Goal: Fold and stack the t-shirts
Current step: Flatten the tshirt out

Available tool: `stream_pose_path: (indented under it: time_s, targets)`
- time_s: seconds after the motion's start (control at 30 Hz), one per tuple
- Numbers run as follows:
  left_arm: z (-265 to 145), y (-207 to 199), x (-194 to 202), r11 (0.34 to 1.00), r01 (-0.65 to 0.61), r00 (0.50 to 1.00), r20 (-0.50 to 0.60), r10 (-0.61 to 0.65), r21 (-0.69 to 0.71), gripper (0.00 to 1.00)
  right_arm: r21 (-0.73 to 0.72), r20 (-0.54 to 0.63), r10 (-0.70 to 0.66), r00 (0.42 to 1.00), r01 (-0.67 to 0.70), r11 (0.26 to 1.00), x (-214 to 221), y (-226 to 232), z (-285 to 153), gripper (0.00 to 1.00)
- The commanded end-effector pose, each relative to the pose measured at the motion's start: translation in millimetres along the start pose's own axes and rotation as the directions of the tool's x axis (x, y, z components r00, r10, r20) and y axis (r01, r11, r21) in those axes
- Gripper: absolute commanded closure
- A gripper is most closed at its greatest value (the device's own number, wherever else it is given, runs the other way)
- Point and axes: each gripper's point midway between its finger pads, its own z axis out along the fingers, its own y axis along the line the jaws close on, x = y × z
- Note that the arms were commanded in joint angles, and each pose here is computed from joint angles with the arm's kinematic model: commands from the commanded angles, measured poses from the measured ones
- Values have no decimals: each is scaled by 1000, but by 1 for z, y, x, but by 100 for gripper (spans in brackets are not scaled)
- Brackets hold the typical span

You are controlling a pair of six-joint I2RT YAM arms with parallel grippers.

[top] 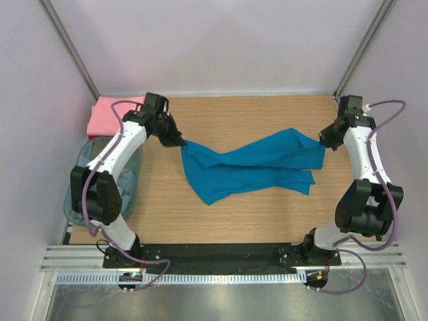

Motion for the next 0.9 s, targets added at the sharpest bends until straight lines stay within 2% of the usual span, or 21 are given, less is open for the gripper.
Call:
stream_pose_path:
  time_s: [0.0, 0.07, 0.1, 0.2, 0.37, 0.5, 0.6, 0.67, 0.7, 0.8, 0.87]
  targets:
    - [-46, -53, -44, 992, 18, 989, 143, -35, 122, 100, -167, 122, 28, 992, -7, 986, -47, 45, -59, 99]
    - [-74, -81, -63, 977, 54, 974, 205, -98, 207, 100, -222, 153, 67, 986, -32, 974, -62, 60, -82, 99]
    - [-98, -101, -75, 963, 42, 962, 251, -111, 266, 100, -280, 190, 92, 978, -36, 959, -77, 73, -108, 99]
    - [-140, -124, -86, 939, 68, 939, 295, -174, 337, 100, -376, 250, 154, 956, -51, 925, -99, 87, -165, 99]
    - [-198, -137, -64, 879, 123, 923, 273, -272, 460, 100, -501, 311, 247, 918, -62, 863, -107, 80, -253, 99]
    - [-254, -140, -34, 828, 133, 916, 252, -312, 544, 100, -547, 302, 288, 909, -83, 833, -83, 49, -303, 99]
    - [-296, -140, -6, 781, 147, 917, 213, -338, 607, 100, -576, 304, 291, 907, -68, 815, -59, 20, -337, 99]
    - [-310, -135, 12, 761, 186, 920, 163, -358, 621, 100, -588, 306, 312, 899, -79, 805, -47, 2, -355, 99]
    - [-325, -136, 31, 725, 218, 925, 97, -366, 653, 100, -599, 312, 327, 892, -82, 796, -36, -14, -373, 99]
    - [-332, -131, 63, 699, 279, 937, -28, -348, 659, 100, -662, 294, 342, 892, -68, 746, -13, -33, -411, 99]
    - [-339, -119, 82, 710, 290, 939, -47, -341, 641, 100, -687, 277, 353, 893, -72, 723, -3, -41, -423, 99]
